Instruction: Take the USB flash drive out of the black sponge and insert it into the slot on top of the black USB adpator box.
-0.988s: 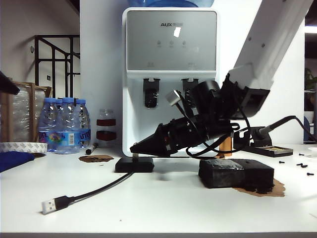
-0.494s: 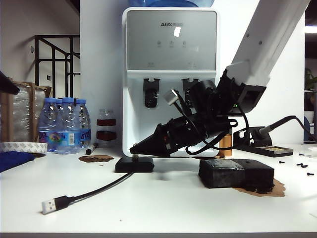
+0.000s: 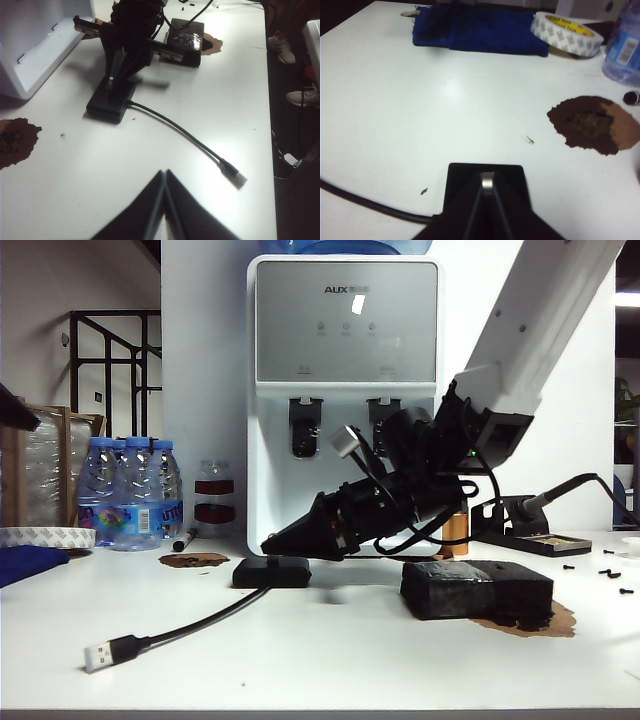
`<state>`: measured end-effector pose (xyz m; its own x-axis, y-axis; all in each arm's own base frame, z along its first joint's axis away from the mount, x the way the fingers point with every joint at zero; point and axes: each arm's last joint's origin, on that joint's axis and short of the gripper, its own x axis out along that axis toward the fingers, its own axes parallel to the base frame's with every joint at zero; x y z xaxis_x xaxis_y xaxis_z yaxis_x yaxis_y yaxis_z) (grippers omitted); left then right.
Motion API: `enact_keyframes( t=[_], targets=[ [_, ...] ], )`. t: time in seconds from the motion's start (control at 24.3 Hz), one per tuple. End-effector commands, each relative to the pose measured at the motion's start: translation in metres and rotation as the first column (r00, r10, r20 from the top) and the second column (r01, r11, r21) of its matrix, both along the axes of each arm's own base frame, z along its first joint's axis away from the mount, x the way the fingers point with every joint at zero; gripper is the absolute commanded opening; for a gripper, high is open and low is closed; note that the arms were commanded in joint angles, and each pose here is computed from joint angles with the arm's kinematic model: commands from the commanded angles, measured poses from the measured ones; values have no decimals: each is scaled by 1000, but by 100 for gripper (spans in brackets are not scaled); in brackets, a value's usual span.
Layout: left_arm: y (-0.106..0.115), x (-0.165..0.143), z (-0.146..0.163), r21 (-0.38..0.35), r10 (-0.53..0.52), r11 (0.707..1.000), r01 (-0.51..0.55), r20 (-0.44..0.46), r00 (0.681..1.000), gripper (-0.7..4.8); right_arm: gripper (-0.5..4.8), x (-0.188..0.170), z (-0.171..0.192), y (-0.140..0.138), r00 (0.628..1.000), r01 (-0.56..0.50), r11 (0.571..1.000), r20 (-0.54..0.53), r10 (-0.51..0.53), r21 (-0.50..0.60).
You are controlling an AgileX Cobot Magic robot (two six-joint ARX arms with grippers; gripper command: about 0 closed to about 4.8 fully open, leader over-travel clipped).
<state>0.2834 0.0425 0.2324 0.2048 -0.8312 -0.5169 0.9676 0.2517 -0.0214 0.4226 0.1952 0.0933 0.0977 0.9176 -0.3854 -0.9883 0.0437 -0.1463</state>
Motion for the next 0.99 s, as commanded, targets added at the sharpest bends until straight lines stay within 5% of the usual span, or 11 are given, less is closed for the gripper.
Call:
enact_keyframes(
  t=[0.04,0.41,0.99],
  targets=[
    [0,1,1,6,-3,1000,2,22,1000,-4,-3,-2,-23,-1,995,50,990,-79,-61,-131],
    [1,3,-2,24,-3,1000,3,23,1000,-4,-3,-1,-49,1,989,6,953,-140,-51,-302],
    [0,3,-2,16,-5,1000,4,17,1000,-4,-3,-11,-62,-4,988,5,959,-145,-48,-284]
  ],
)
